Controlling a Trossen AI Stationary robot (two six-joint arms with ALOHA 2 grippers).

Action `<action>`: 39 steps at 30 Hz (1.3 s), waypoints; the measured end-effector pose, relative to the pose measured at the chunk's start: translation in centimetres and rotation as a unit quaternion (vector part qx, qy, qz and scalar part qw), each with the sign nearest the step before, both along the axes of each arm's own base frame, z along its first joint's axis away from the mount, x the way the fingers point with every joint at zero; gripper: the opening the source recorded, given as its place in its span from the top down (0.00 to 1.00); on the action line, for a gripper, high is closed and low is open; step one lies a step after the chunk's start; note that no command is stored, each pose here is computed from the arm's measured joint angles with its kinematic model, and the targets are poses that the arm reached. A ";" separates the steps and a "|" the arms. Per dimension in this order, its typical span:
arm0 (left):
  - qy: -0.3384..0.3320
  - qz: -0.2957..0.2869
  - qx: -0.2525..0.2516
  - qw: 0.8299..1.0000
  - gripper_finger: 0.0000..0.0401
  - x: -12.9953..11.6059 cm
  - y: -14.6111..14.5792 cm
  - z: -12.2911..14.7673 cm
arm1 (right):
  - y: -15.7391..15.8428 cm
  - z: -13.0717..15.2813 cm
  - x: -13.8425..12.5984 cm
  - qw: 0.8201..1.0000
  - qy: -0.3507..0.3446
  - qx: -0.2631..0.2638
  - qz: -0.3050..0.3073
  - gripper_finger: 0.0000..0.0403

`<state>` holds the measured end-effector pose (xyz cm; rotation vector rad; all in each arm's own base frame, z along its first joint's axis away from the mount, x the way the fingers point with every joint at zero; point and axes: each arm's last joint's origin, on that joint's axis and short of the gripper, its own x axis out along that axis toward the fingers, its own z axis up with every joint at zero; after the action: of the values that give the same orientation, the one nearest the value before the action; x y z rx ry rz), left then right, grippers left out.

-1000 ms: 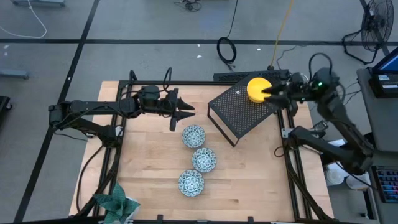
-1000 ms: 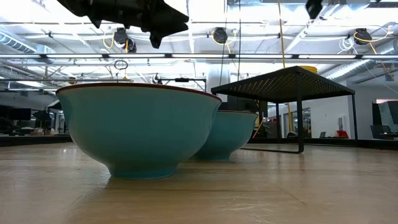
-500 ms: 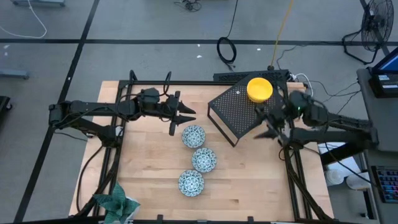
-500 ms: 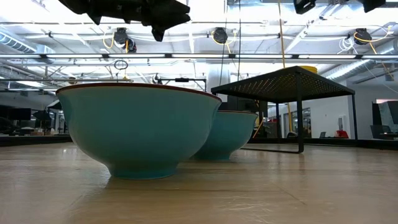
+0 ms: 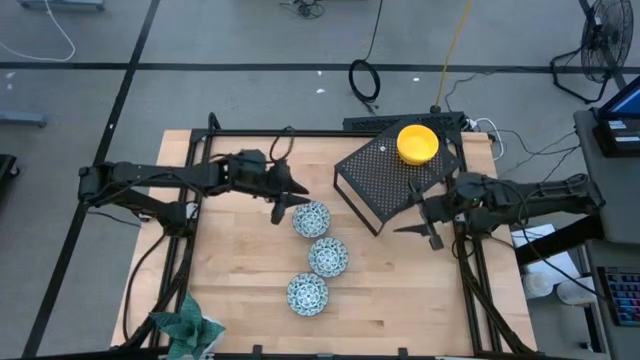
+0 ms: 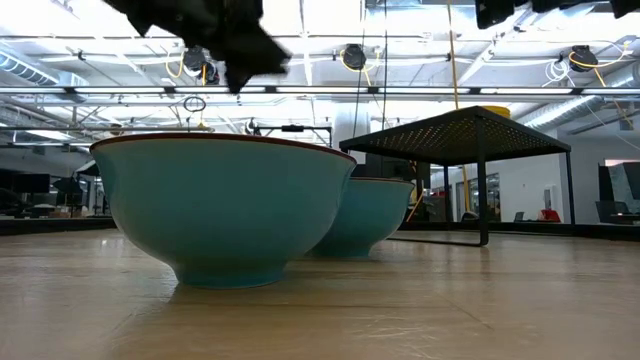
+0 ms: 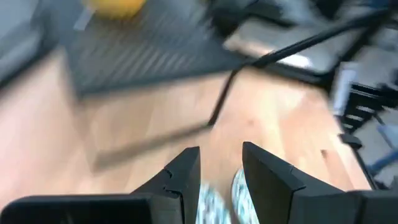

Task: Pick & Place Mini bowls
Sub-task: Put the top blue patterned bowl on the shelf

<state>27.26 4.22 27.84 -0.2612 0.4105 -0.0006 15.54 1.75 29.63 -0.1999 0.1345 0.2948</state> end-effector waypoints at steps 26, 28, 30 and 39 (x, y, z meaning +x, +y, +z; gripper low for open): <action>0.305 0.200 -0.171 0.915 0.31 1.6 -0.1 -8.3 | -0.4 0.1 0.0 0.998 -0.010 -0.035 -0.060 0.58; 0.313 0.206 -0.175 0.910 0.32 1.8 -0.1 -9.0 | -0.4 0.1 0.0 0.998 -0.009 -0.032 -0.061 0.58; 0.324 0.209 -0.177 0.905 0.34 2.0 -0.1 -9.6 | -0.4 0.1 0.0 0.998 -0.008 -0.029 -0.061 0.58; 0.369 0.203 -0.169 0.891 0.42 2.7 -0.5 -12.3 | -0.4 0.1 0.0 0.998 -0.006 -0.028 -0.061 0.58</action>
<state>29.99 3.70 15.57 -0.6951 1.1136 0.4569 15.53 1.36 29.68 -0.2481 0.1419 0.1674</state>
